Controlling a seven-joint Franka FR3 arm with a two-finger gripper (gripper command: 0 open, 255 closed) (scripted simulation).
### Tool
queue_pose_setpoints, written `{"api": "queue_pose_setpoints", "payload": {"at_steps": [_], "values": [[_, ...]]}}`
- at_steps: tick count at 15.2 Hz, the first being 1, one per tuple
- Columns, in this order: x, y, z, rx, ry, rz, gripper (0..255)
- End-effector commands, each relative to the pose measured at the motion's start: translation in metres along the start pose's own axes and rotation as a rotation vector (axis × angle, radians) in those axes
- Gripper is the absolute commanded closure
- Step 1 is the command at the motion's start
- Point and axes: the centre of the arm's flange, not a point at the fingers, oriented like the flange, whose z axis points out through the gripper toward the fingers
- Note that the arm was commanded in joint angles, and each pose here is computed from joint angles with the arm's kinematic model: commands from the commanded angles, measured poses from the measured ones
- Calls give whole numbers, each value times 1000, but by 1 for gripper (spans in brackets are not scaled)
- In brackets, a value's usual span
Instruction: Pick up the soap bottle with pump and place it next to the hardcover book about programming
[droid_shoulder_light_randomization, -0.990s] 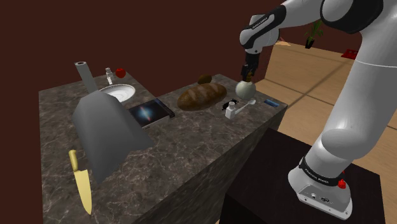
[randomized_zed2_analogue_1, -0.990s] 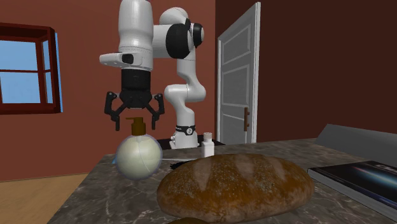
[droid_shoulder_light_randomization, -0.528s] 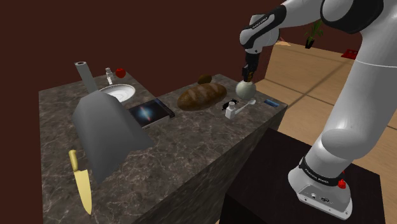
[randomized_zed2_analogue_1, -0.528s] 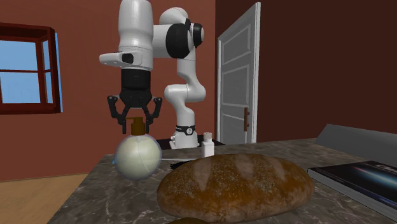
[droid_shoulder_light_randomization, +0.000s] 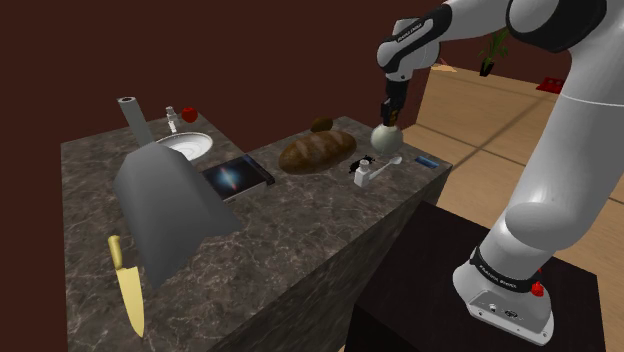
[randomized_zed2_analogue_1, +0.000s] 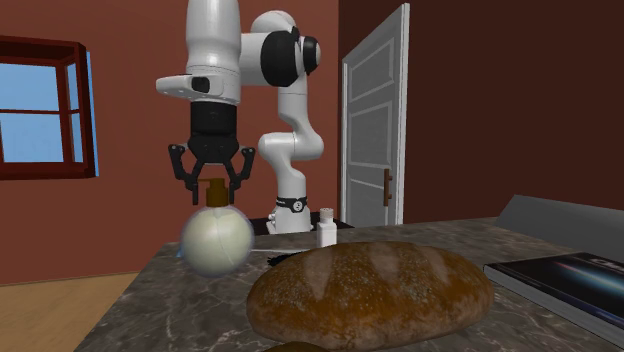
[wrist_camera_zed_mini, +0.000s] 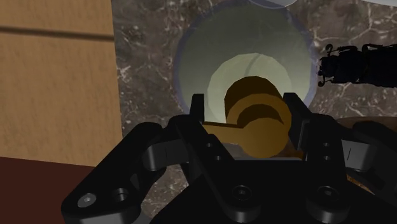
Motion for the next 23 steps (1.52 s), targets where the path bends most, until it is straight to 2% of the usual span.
{"api": "queue_pose_setpoints", "payload": {"at_steps": [1, 23], "values": [[-1, 1, -10, 0, 0, 0, 255], [-2, 5, -126, 0, 0, 0, 255]]}}
